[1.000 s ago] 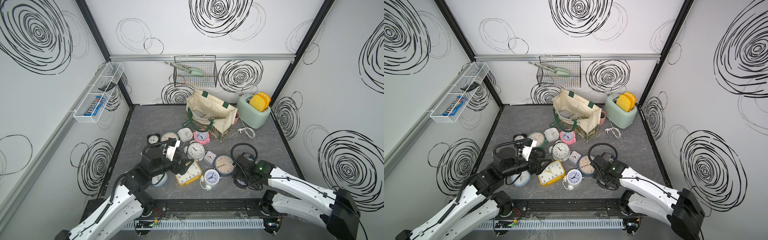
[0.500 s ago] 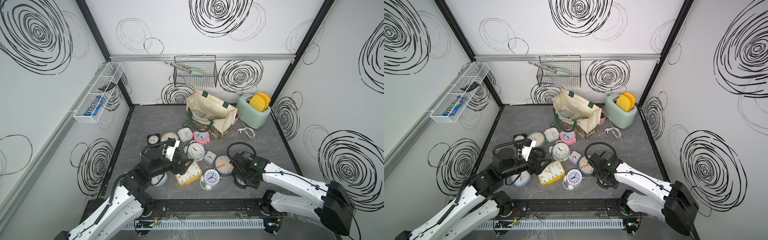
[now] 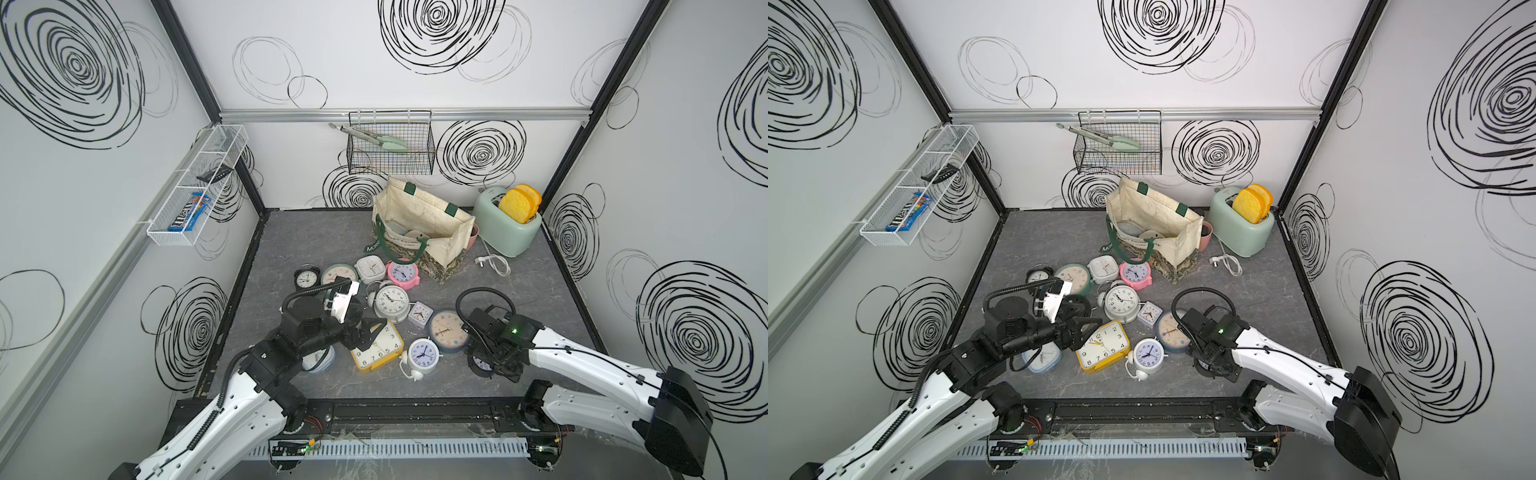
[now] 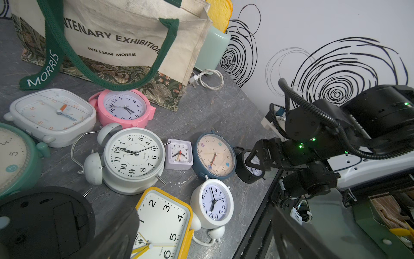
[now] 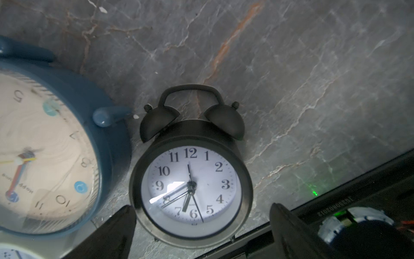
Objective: Put the alarm clock into the canvas bag
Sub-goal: Pick up the alarm from the center of the board.
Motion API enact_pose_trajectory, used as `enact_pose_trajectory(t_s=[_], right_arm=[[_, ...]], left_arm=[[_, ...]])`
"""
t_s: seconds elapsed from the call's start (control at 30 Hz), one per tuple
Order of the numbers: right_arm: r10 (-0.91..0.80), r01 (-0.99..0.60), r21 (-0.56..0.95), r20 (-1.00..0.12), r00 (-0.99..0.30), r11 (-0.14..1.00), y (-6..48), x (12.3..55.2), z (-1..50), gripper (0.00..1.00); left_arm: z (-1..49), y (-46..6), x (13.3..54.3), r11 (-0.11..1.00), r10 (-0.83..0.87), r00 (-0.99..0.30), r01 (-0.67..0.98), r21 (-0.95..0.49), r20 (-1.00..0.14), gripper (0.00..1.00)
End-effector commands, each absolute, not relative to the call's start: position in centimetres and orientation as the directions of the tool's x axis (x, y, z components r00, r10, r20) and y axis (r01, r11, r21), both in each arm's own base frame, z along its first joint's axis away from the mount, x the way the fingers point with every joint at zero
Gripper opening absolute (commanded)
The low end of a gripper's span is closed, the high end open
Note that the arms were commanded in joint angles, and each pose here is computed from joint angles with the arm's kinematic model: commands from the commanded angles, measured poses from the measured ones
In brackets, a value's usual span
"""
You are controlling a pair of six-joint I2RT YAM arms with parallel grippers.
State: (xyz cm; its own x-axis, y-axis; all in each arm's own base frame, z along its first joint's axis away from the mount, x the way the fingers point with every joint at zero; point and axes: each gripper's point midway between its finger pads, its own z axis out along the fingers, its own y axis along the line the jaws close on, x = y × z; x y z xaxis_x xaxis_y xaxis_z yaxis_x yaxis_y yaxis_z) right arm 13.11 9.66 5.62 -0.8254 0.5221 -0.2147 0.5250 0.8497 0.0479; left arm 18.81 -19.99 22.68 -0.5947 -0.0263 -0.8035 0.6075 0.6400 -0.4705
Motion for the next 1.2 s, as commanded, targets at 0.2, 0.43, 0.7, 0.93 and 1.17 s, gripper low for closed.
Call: enact_pose_trajectory(t_s=[0.2,0.43,0.7,0.93,1.17], right_arm=[[0.532,0.526,0.092,-0.229,-0.815,0.845,9.7,13.6,4.8,0.97],[0.525,0.513,0.112,-0.228,-0.82,0.851,9.7,13.8,4.0,0.97],[0.541,0.528,0.12,-0.193,-0.818,0.841,9.3,13.9,2.7,0.97],[0.493,0.468,0.157,-0.223,-0.841,0.869,10.6,15.7,4.9,0.9],[0.372,0.229,0.349,-0.427,-0.824,0.909,13.2,19.6,10.9,0.67]], left_arm=[[23.4,-20.2,19.1,0.631,-0.045,-0.566,0.623,-0.463,-0.823,0.96],[23.4,-20.3,19.1,0.632,-0.043,-0.568,0.622,-0.463,-0.822,0.96],[23.3,-20.3,19.1,0.632,-0.044,-0.57,0.62,-0.465,-0.82,0.96],[23.7,-20.3,19.5,0.637,-0.055,-0.571,0.612,-0.469,-0.819,0.96],[25.7,-21.3,20.5,0.593,-0.112,-0.607,0.595,-0.543,-0.787,0.96]])
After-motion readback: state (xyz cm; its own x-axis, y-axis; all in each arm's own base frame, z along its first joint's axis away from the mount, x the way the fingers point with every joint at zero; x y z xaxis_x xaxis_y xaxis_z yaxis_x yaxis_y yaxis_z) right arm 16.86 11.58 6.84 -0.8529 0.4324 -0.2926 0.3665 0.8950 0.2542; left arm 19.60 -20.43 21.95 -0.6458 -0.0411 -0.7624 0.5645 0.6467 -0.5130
